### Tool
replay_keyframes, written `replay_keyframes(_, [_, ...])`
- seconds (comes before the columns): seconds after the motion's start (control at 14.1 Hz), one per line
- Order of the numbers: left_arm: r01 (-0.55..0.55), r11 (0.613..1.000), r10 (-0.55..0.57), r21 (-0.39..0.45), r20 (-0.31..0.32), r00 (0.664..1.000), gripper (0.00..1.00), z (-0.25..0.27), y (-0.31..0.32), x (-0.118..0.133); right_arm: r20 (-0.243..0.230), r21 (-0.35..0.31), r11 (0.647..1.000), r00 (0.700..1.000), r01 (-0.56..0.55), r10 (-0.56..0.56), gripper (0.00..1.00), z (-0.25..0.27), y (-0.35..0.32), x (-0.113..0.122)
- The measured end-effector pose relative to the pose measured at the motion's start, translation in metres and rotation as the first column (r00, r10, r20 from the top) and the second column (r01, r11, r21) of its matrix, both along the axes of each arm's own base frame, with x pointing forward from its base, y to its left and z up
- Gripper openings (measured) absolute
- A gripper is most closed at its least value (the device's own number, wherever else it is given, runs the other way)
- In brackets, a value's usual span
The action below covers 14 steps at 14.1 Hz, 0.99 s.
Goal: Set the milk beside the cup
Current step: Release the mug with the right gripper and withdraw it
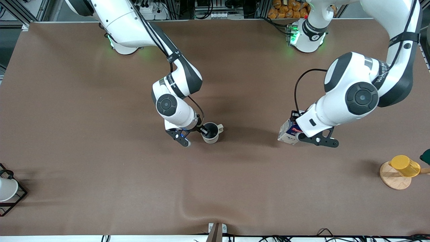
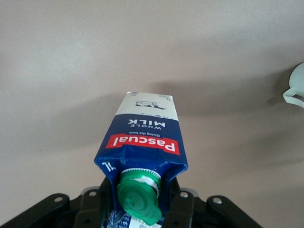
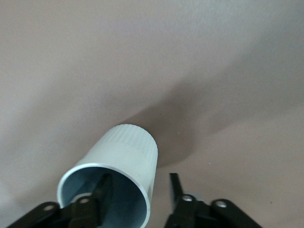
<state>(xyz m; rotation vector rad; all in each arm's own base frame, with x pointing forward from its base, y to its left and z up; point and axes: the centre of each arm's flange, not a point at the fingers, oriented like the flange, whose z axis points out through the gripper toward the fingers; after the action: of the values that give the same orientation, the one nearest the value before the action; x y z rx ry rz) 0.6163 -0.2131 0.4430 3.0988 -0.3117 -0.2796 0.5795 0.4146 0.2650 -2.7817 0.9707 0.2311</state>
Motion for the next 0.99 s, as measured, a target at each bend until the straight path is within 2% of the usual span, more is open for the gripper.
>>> replay_keyframes(0.28, [-0.023, 1.0, 0.023, 0.014, -0.001, 1.0, 0.45, -0.001, -0.035, -0.014, -0.142, -0.043, 0.999, 0.99, 0.007, -0.013, 1.0, 0.048, -0.05, 0.036])
replay_keyframes(0.43, [-0.037, 0.999, 0.037, 0.025, 0.0, 0.999, 0.45, 0.0, -0.068, -0.028, -0.165, -0.028, 0.999, 0.986, -0.042, 0.037, 1.0, 0.066, -0.091, 0.056])
replay_keyframes(0.64, [-0.059, 0.997, 0.059, 0.05, -0.008, 0.998, 0.45, -0.001, -0.11, -0.052, -0.186, -0.022, 0.995, 0.978, -0.098, 0.092, 1.0, 0.082, -0.15, 0.073])
replay_keyframes(0.85, [-0.081, 0.995, 0.082, 0.061, -0.008, 0.997, 0.45, 0.001, -0.139, -0.071, -0.168, -0.139, 0.979, 0.978, -0.147, 0.123, 1.0, 0.093, -0.2, 0.084])
replay_keyframes(0.99, [-0.112, 0.991, 0.113, 0.073, -0.01, 0.994, 0.45, 0.0, -0.162, -0.087, -0.16, -0.162, 0.964, 0.97, -0.21, 0.184, 1.0, 0.098, -0.213, 0.086])
